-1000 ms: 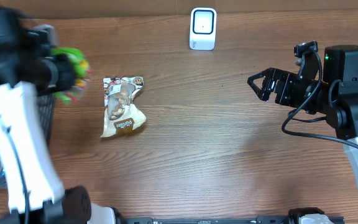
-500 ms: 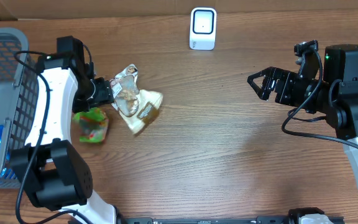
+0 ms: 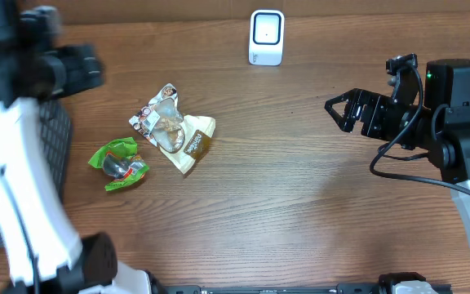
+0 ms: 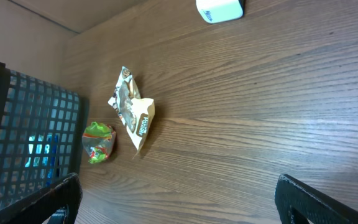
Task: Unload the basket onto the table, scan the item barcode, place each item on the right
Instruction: 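Lift the green snack bag out and drop it on the table, then reach the left gripper into the basket and grasp the blue Oreo pack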
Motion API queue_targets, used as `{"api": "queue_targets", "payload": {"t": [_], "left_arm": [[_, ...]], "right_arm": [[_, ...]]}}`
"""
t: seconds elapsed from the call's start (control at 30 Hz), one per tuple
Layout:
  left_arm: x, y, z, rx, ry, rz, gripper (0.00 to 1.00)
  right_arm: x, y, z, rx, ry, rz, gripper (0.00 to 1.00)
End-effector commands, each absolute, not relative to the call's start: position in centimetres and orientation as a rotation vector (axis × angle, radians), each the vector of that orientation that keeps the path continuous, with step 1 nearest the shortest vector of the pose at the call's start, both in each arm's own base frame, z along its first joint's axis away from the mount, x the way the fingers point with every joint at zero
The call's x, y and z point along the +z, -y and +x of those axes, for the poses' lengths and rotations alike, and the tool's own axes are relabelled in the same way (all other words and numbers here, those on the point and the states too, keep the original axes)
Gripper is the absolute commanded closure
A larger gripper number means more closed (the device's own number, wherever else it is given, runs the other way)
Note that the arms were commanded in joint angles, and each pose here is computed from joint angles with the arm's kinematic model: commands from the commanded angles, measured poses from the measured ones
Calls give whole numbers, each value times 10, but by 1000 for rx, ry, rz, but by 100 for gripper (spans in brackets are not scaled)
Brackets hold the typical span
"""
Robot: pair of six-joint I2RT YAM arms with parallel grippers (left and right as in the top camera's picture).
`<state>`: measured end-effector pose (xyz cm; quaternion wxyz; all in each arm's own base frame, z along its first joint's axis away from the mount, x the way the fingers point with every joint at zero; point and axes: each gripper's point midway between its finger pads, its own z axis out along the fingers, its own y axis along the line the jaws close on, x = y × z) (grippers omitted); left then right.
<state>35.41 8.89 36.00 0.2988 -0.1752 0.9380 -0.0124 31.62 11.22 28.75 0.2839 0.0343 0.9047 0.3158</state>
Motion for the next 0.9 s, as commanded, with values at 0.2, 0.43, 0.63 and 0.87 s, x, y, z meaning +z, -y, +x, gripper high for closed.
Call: {"api": "queue_targets", "payload": {"t": [0.2, 0.43, 0.63, 0.87], "left_arm": [[353, -214, 237, 327, -2363, -1150, 19], [300, -290, 258, 261, -2233, -1218, 18], [222, -317, 278, 232, -2286, -1259, 20], [119, -339, 270, 221, -2438, -1362, 16]], "right_arm": [[298, -111, 317, 848, -2395, 90, 0], [296, -111, 316, 849, -2406, 95, 0], [296, -111, 316, 855, -2407, 112, 0], [298, -115, 313, 890, -2409, 110, 0]]}}
